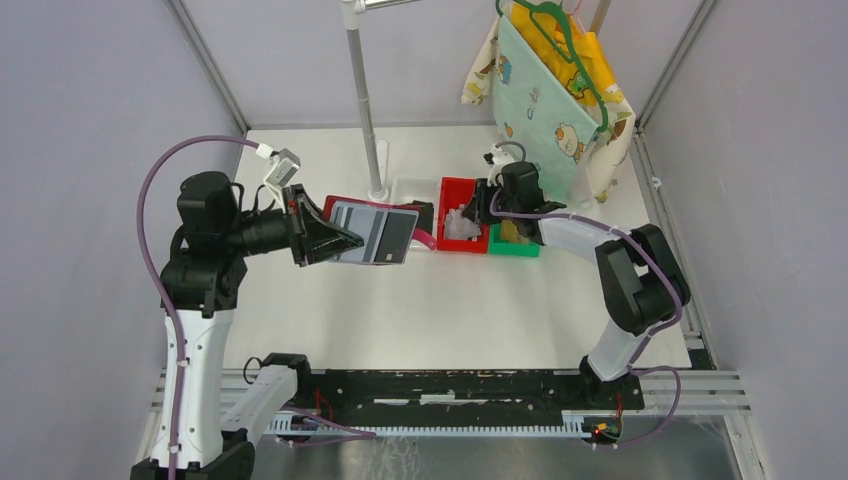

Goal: Take the credit cards out of the card holder
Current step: Place the credit card in the storage box.

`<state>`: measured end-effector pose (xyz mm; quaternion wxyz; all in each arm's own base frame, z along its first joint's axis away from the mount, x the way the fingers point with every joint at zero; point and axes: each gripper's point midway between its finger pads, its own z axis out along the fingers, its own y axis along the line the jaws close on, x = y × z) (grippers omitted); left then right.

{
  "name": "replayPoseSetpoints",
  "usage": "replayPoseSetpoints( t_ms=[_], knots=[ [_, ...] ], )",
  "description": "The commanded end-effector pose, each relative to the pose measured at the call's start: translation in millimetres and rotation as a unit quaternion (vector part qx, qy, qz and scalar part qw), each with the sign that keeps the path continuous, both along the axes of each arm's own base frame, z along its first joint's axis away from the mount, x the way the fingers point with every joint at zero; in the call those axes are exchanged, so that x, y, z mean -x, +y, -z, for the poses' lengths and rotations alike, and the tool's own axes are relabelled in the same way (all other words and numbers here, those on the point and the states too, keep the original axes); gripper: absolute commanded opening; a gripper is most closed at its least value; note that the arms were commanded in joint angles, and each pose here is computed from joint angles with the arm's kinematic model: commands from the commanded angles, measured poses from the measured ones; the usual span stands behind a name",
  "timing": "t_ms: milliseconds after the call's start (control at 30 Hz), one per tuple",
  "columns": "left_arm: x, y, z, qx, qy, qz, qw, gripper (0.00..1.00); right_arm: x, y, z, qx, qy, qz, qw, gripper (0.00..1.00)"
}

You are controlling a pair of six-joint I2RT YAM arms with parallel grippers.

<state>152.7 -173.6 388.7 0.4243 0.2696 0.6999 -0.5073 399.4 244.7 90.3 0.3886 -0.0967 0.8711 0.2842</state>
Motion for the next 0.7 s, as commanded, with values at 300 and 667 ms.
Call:
replayPoseSetpoints(
  t_ms=[300,667],
  knots=[
    [7.9,-4.4,-53.7,0.055,-0.071,0.002,0.996,0.12,63.9,20.0,-212.3,-0.2,-0.226,-0.056,0.952,0.98],
    [-9.6,-2.3,-107.6,0.154,-0.075,-0.058,0.984,0.08,222.0,53.8,-318.7,-0.509,-0.261,-0.2,0.796,0.98]
  ],
)
